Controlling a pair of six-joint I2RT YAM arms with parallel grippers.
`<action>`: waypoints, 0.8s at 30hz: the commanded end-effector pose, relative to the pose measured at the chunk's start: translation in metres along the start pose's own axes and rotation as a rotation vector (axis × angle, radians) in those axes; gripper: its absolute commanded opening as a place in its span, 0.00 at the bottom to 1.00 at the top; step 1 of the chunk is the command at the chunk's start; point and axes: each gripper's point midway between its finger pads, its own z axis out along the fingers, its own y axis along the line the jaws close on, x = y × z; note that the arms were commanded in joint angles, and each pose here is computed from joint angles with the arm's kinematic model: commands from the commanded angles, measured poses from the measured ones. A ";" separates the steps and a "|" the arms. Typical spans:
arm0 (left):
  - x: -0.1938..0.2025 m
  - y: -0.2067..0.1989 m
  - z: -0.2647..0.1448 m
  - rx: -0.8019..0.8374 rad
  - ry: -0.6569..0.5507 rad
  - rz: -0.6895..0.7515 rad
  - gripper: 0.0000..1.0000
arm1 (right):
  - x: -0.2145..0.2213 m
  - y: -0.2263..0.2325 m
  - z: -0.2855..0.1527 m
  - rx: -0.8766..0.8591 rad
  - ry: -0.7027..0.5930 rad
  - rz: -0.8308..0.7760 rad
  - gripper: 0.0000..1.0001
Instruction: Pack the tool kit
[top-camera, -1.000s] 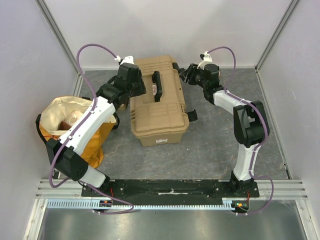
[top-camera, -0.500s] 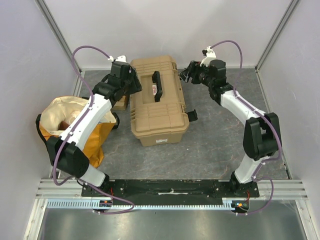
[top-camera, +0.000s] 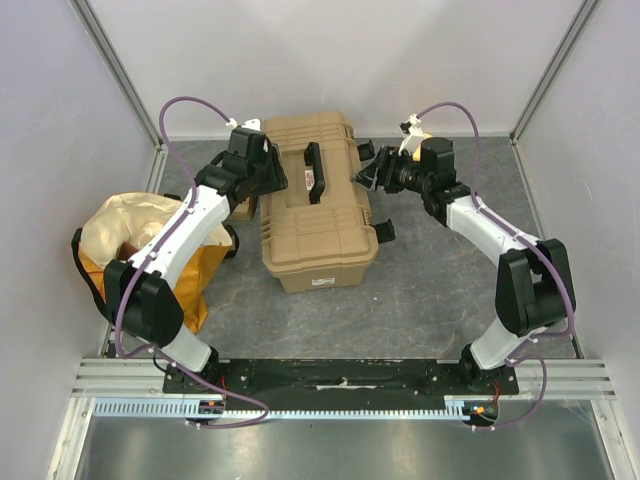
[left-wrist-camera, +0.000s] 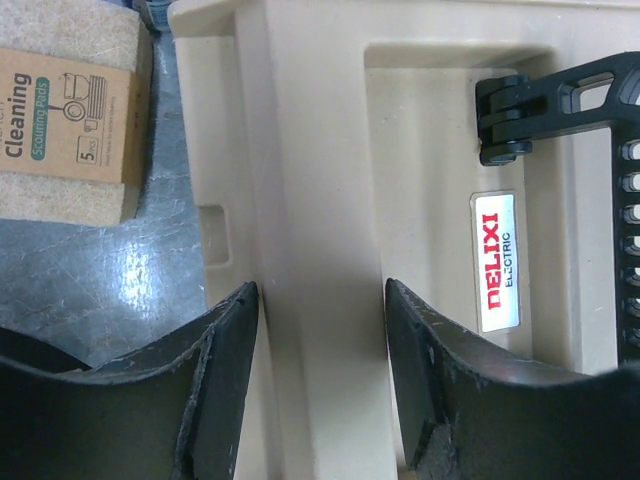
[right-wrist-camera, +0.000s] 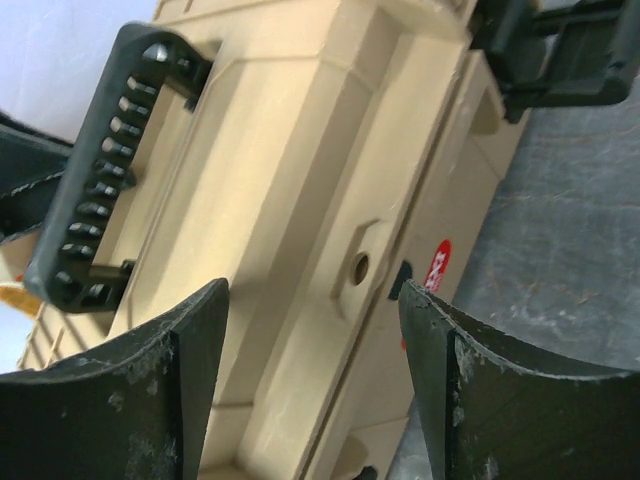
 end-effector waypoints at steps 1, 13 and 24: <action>0.033 -0.002 0.014 0.051 0.116 0.059 0.59 | 0.019 0.034 -0.011 -0.122 0.054 0.057 0.74; 0.044 -0.017 0.024 0.133 0.169 0.087 0.51 | 0.117 0.104 -0.038 -0.255 0.218 0.170 0.54; 0.027 -0.014 -0.004 0.123 0.081 0.046 0.50 | 0.116 0.098 -0.056 -0.083 0.127 0.170 0.48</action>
